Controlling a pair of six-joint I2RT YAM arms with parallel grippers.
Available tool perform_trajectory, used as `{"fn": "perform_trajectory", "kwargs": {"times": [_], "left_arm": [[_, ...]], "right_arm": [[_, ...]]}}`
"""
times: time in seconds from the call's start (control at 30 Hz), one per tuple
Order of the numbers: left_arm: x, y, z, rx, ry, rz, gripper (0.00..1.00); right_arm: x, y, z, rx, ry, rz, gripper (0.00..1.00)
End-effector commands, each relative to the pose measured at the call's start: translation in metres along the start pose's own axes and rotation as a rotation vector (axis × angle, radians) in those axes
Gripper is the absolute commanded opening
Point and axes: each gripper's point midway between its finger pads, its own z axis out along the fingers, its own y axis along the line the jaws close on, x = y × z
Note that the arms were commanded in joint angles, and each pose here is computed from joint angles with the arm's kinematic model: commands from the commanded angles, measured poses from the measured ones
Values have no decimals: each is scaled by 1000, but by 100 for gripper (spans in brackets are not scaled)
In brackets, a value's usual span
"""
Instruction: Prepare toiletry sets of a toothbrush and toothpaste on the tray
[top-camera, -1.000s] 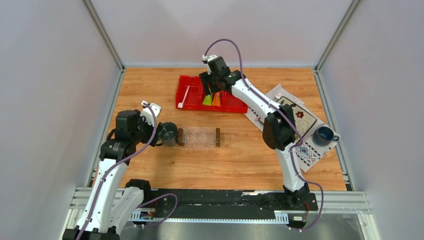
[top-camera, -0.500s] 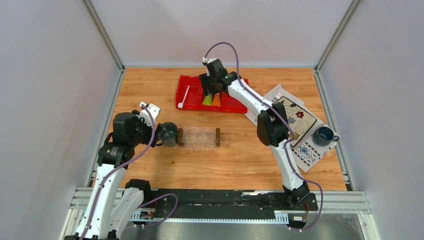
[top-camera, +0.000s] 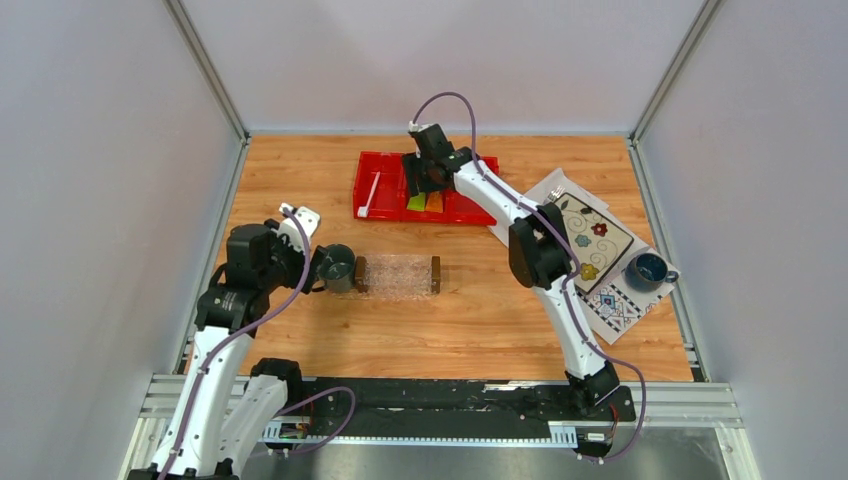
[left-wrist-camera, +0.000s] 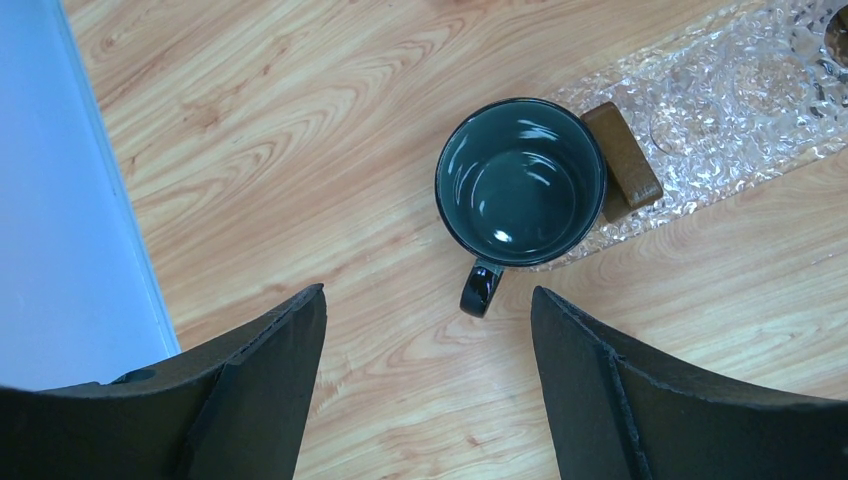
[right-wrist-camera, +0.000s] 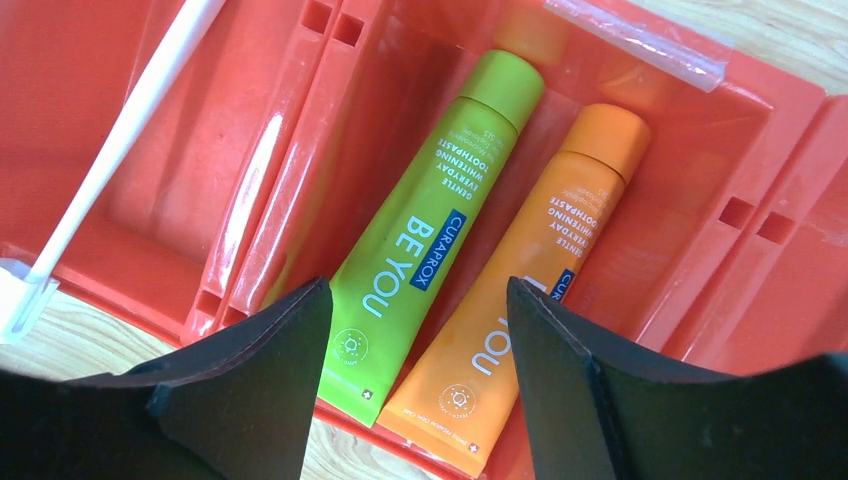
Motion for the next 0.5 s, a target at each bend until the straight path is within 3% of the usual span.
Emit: {"fn": "perform_trajectory", "kwargs": {"times": [0.0,0.47], "left_arm": [[-10,5,3,-15,-39,-5,82],[-6,4,13,-7,-17,-3,82]], "right_arm": [[-13,4,2,-7,-34,23,69],[3,-17,14,96,13,-20,68]]}}
